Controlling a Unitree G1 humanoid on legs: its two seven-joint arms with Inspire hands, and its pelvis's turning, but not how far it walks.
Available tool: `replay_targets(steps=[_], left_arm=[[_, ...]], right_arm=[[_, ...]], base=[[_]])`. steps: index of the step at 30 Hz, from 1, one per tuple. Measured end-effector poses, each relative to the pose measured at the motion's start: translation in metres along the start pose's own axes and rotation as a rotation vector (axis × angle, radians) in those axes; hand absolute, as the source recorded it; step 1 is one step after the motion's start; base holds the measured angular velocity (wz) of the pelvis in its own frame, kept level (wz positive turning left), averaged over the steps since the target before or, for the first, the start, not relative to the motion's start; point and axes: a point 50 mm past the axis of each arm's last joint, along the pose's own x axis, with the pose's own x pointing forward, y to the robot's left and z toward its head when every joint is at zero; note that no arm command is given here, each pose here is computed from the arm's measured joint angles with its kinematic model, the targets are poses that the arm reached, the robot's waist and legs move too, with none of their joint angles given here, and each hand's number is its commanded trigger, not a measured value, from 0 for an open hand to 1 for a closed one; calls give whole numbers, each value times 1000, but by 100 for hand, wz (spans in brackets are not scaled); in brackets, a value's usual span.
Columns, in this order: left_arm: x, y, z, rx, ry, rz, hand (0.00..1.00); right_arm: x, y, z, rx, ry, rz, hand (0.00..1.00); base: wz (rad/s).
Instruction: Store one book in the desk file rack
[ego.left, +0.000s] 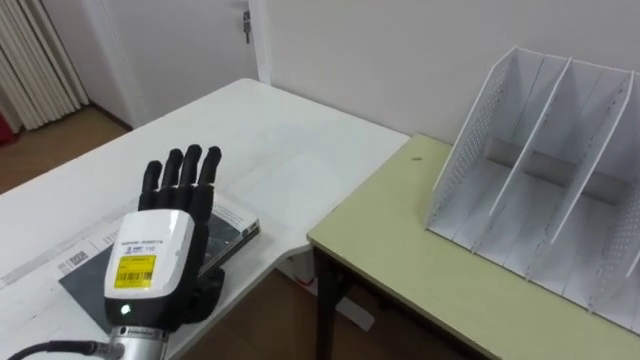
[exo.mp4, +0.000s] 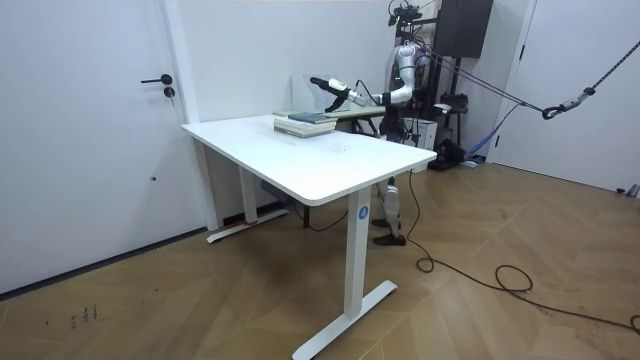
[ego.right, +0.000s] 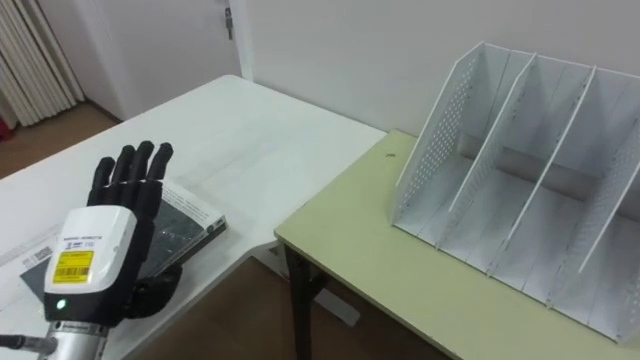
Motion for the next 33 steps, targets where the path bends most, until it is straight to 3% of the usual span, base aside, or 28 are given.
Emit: replay_targets(steps=[8,13,33], left_arm=[[-17,-10,-6,4,56,-74,0],[-27,-27,-16,22,121,-193,0],[-29,-33,-18,24,165,-267,0]], right_arm=[[0,1,0,-7,7,6,0],[0,2,1,-4,14,17,0],[1,3,1,-6,18,26,0]], base=[[2],[0],[0]])
